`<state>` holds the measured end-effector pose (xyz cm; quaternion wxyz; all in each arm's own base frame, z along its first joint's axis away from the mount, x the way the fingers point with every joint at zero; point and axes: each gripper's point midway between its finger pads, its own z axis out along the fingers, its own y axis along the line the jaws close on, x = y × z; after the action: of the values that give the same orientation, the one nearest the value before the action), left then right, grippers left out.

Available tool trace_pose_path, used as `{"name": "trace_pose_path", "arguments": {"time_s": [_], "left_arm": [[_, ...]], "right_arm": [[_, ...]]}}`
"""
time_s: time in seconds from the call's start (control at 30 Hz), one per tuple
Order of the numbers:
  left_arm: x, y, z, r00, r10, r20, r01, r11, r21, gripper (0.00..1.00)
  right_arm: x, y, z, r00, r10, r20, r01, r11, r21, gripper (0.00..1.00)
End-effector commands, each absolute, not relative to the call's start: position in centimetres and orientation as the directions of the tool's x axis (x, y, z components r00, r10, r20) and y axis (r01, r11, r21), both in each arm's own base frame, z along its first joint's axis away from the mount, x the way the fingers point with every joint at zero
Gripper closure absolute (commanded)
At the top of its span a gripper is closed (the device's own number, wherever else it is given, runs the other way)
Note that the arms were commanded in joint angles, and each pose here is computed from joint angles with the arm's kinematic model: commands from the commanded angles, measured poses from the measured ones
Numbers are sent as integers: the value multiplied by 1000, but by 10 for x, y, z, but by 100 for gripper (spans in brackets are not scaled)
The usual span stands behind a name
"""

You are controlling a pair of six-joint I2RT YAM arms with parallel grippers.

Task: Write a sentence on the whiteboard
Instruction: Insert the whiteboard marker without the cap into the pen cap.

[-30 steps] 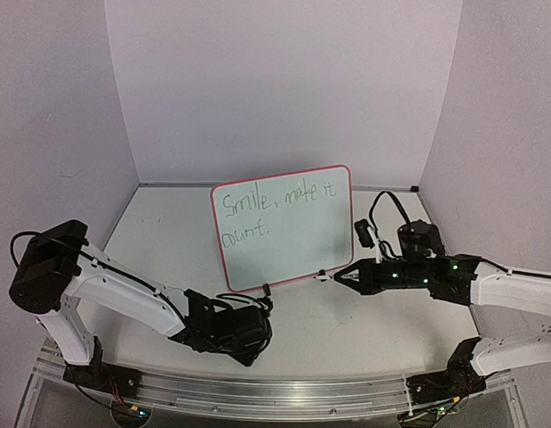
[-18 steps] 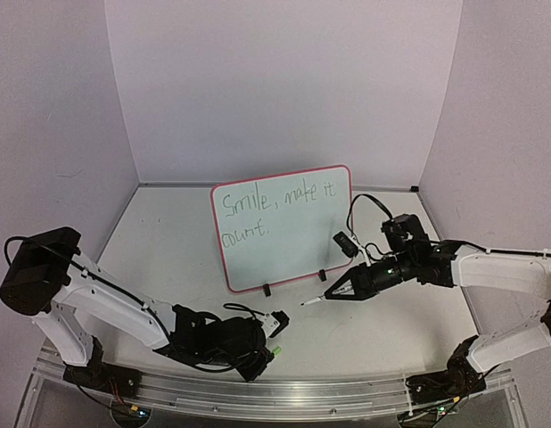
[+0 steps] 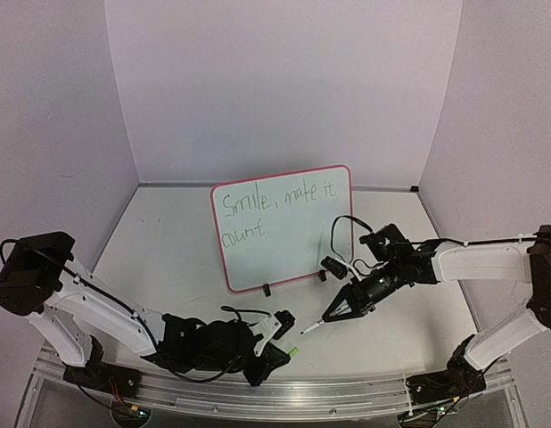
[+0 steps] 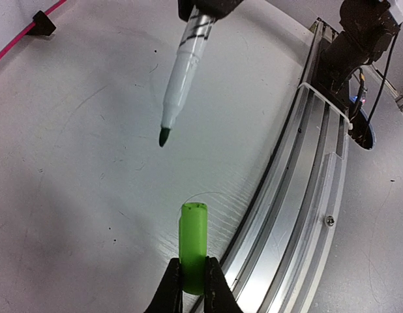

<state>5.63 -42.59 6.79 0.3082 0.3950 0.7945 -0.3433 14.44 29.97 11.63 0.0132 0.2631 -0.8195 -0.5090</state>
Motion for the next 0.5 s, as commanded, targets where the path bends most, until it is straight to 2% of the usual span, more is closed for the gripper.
{"name": "trace_pose_path", "arguments": {"time_s": [0.0, 0.47], "left_arm": [[57, -428, 76, -497, 369, -786, 836, 447, -319, 100], [57, -427, 75, -499, 364, -787, 833, 450, -321, 100]], "right_arm": [[141, 309, 116, -838, -486, -249, -438, 327, 837, 100], [134, 316, 112, -822, -522, -227, -433, 314, 845, 100]]}}
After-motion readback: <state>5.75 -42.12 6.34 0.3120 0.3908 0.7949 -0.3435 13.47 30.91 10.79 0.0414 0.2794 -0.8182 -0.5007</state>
